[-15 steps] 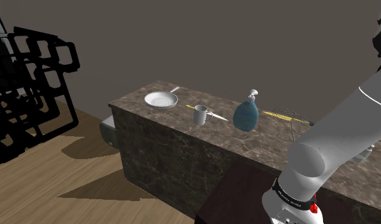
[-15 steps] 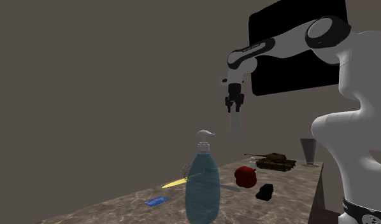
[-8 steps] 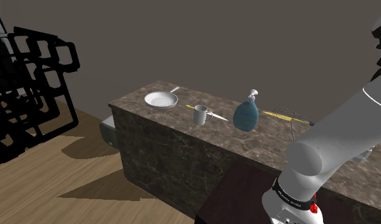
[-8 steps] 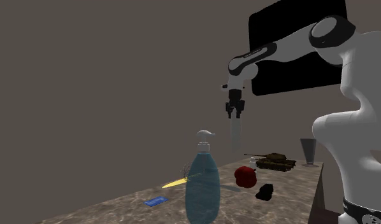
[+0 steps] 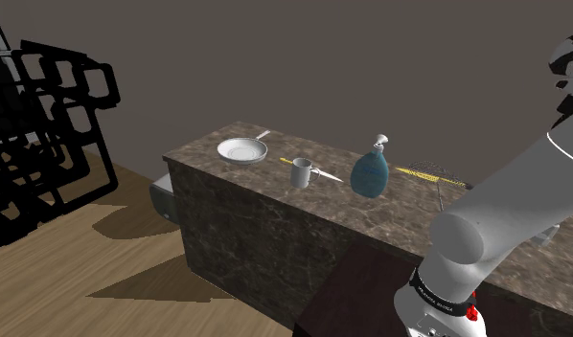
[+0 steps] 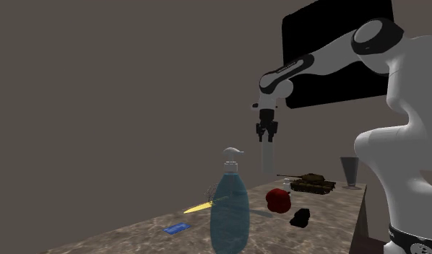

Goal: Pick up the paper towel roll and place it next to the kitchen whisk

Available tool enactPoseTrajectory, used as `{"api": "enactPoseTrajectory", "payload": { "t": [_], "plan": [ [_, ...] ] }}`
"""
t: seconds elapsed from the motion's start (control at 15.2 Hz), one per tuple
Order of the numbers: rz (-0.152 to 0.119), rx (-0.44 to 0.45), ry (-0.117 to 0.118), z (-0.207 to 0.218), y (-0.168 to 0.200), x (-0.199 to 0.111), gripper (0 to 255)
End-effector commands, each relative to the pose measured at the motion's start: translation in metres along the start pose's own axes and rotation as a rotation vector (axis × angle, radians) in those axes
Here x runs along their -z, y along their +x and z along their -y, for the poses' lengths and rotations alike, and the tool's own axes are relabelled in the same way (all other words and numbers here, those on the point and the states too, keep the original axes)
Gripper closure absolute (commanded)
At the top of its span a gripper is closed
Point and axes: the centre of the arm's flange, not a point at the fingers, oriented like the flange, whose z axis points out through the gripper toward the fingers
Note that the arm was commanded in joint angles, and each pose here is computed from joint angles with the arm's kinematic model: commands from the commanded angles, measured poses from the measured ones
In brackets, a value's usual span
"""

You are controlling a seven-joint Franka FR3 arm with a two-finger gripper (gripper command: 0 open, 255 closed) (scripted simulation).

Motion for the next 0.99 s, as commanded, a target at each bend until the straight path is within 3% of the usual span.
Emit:
{"api": "enactPoseTrajectory", "payload": {
  "t": [0.0,0.92],
  "plan": [
    [0.000,0.000,0.000,0.000,-0.001,-0.011,255],
    [0.000,0.000,0.000,0.004,-0.005,-0.085,255]
  ]
}}
